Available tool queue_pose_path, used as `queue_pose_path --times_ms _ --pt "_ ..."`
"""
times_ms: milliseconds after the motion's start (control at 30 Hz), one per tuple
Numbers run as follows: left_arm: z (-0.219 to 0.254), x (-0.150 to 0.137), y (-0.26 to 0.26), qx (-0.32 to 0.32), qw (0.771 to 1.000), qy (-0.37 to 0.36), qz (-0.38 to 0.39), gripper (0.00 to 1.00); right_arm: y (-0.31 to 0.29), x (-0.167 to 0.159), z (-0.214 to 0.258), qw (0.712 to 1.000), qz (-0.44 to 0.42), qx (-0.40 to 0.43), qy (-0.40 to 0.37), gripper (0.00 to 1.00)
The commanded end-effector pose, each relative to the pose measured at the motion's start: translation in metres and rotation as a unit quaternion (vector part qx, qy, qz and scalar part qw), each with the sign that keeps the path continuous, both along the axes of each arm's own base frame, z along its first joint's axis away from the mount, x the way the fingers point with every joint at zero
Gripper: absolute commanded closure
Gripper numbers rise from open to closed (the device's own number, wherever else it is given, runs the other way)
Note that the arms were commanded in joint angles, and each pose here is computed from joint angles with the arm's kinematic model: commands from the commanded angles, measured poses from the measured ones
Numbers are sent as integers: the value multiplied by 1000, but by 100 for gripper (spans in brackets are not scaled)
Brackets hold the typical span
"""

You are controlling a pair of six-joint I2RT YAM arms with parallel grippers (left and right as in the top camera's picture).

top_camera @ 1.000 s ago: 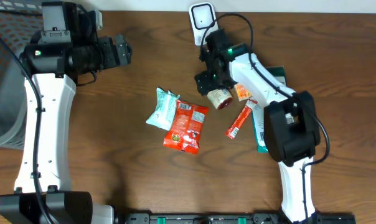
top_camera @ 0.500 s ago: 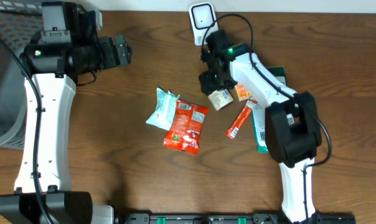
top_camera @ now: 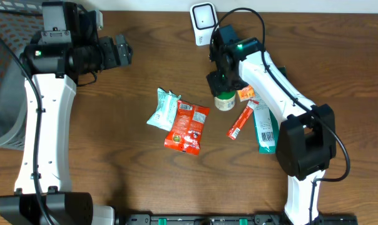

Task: Scan the item barcode

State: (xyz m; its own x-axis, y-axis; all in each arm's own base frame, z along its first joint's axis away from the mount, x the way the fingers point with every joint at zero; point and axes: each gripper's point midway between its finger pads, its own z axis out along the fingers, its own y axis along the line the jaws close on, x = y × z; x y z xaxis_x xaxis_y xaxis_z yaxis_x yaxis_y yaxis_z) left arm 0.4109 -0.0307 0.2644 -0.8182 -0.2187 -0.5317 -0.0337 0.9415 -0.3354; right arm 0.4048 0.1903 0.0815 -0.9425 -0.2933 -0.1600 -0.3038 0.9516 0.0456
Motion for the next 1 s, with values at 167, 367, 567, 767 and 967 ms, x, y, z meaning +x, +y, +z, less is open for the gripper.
queue_pose_path --times_ms 167,367,567,767,967 --pt "2 1 -2 -2 1000 -3 -7 3 15 -8 11 999 -43 9 -3 44" --pt "2 1 -2 -2 1000 -3 -7 3 13 -18 9 998 -54 1 15 43" --pt "2 1 -2 -2 1000 -3 -7 3 11 -25 0 998 -53 -6 26 42" --pt "2 1 -2 -2 1000 -3 -7 3 11 -29 -4 998 -48 -19 27 42" --pt "2 1 -2 -2 1000 -3 -7 3 17 -36 -5 998 -38 -23 32 33"
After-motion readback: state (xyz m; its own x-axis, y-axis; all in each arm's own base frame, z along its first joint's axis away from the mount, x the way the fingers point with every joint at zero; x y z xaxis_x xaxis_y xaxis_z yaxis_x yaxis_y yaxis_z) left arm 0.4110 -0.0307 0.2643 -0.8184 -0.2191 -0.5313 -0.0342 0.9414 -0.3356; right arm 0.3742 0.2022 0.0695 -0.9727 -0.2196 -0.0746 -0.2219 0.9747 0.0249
